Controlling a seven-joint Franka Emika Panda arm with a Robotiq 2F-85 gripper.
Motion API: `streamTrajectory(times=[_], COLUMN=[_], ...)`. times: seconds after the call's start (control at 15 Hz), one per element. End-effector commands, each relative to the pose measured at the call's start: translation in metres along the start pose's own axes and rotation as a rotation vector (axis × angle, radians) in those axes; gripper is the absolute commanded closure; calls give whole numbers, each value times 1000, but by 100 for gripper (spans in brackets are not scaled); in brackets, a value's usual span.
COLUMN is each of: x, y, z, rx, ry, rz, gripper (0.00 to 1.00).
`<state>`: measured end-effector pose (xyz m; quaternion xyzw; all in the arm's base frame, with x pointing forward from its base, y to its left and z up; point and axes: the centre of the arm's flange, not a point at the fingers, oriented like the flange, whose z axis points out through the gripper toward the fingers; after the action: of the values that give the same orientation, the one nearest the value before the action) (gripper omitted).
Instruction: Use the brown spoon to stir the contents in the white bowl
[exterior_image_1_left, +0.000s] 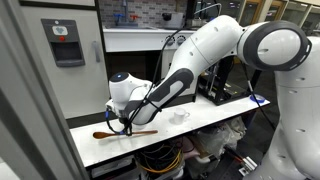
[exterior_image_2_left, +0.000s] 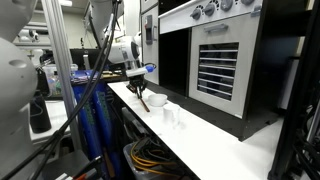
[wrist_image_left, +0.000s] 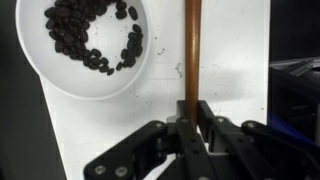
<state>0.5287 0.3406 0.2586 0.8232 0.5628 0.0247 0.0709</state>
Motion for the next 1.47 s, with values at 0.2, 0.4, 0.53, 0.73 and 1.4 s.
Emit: streamTrajectory(times=[0.2, 0.4, 0.53, 0.73, 1.4], x=[7, 8, 8, 9, -6], y=[7, 5, 4, 3, -6], z=[17, 15, 15, 13, -86], rx=[11, 12, 12, 11, -35], ry=[-11, -11, -9, -5, 57], rz=[-17, -14, -13, -13, 103], gripper=[97, 60, 46, 27, 0])
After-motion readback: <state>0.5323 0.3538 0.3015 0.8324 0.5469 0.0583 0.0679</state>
